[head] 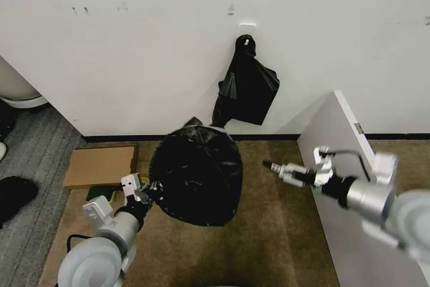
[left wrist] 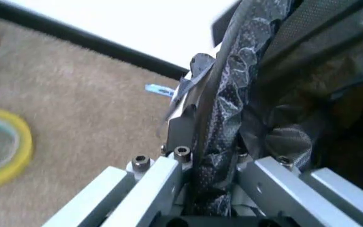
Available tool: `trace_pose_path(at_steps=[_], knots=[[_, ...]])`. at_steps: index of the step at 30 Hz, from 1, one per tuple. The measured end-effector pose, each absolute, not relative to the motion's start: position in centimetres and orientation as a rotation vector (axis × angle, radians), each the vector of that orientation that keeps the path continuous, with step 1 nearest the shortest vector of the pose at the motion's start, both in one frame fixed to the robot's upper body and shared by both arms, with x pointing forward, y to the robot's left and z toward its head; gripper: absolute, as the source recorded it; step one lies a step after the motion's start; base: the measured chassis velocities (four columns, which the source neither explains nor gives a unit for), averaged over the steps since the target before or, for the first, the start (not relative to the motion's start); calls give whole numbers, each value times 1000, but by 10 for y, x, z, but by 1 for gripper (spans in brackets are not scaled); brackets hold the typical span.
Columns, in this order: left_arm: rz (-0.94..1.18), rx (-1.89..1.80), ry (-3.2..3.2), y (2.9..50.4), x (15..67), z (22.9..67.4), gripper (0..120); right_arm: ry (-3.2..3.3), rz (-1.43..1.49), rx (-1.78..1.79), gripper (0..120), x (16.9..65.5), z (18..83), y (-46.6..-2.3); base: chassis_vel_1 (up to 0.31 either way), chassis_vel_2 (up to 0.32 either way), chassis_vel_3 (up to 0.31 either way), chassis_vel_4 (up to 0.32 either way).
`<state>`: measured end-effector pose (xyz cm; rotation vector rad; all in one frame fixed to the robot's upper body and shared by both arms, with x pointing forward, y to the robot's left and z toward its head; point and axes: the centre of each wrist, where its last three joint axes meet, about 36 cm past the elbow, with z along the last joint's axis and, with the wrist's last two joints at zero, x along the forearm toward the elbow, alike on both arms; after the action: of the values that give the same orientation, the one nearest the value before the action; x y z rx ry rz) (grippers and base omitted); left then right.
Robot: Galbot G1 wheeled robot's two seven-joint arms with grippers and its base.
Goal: Place the garbage bag over the trash bin.
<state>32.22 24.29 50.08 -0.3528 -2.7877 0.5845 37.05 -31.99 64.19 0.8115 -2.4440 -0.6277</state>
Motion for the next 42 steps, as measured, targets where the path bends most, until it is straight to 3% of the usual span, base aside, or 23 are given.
trace_pose_path(at_steps=[10,20,42], knots=[[292,-473,-2900,252,326,479,0,-2392,-552,883,100,392,641,-309,0,0,0,0],[236,-493,-2935,251,325,477,0,-2351,-529,923,98,390,632,-291,0,0,0,0],[246,-493,-2946,247,325,482,0,-2376,-536,908,18,389,624,-280,0,0,0,0]])
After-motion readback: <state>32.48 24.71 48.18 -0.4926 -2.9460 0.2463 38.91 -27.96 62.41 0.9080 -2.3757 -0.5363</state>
